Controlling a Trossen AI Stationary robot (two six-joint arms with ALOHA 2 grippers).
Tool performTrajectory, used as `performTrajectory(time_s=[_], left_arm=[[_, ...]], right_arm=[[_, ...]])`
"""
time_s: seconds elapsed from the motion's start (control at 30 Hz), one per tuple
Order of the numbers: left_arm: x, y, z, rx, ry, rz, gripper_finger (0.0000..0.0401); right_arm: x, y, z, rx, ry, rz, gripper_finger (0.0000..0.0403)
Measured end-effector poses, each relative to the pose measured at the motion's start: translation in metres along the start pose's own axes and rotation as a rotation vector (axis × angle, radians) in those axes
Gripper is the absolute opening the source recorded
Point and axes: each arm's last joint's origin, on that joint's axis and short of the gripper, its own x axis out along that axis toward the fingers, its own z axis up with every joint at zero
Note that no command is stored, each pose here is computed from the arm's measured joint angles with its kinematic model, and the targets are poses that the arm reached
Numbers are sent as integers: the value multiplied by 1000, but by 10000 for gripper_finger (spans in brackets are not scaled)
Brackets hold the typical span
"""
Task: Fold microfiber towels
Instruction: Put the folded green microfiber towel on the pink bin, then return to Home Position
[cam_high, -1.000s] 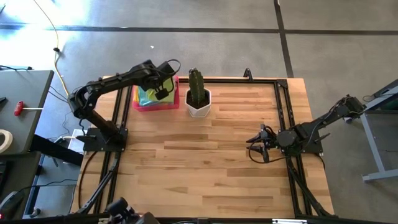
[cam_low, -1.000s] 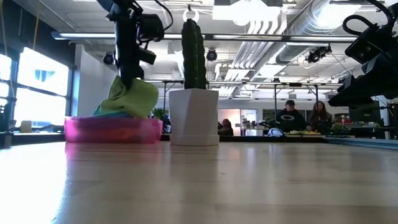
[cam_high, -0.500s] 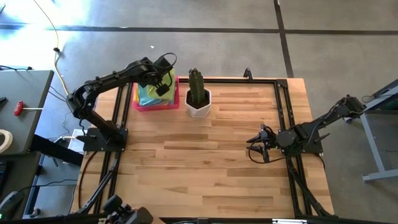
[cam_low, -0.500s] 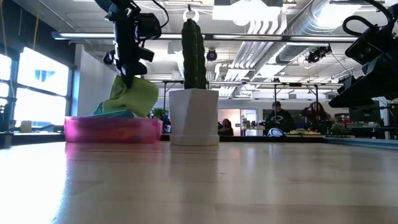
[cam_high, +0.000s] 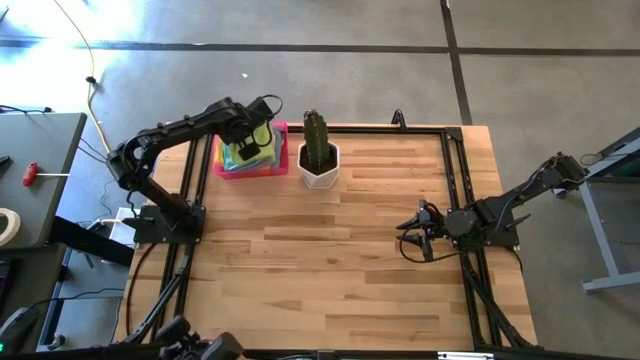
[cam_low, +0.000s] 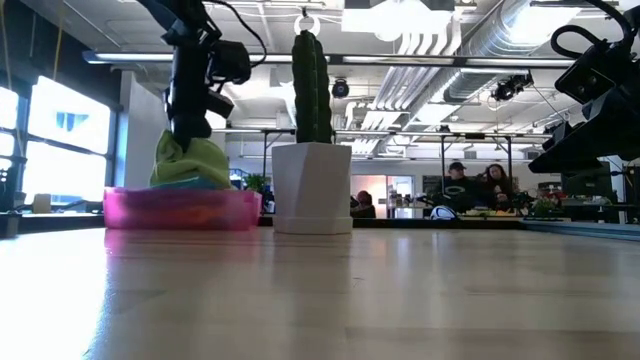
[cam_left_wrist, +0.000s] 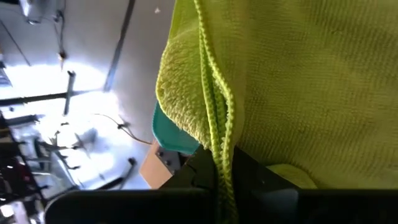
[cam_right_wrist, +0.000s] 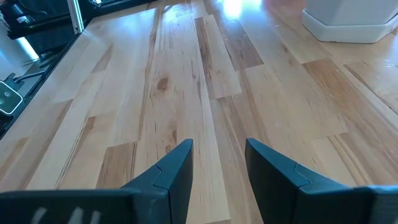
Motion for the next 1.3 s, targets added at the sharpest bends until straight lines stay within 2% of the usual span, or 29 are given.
performTrajectory(time_s=[0.17, 0.27, 0.43, 0.6, 0.7, 0.8, 0.87, 0.93, 1.03, 1.13, 1.3], left_arm=[[5, -1, 1, 56, 5, 28, 6], [8, -4, 2, 70, 18, 14, 21], [8, -5, 3, 73, 23, 48, 82], [2, -3, 2, 81, 39, 218, 150], [-2, -5, 3, 94, 38, 291, 174], [-4, -8, 3, 106, 35, 286, 185], [-6, -13, 3, 91, 21, 253, 187], [-11, -18, 2, 28, -8, 176, 188], [-24, -24, -3, -91, -66, -28, 188], [-43, -28, -13, -100, -124, -222, 188], [-86, -27, -37, -84, -297, -287, 188]], right_arm=[[0, 0, 0, 0, 0, 0, 138], [0, 0, 0, 0, 0, 0, 138], [0, 0, 0, 0, 0, 0, 138], [0, 0, 0, 0, 0, 0, 138], [0, 0, 0, 0, 0, 0, 138], [0, 0, 0, 0, 0, 0, 138], [0, 0, 0, 0, 0, 0, 138], [0, 0, 0, 0, 0, 0, 138], [0, 0, 0, 0, 1, 0, 138], [0, 0, 0, 0, 1, 0, 138], [0, 0, 0, 0, 0, 0, 138]])
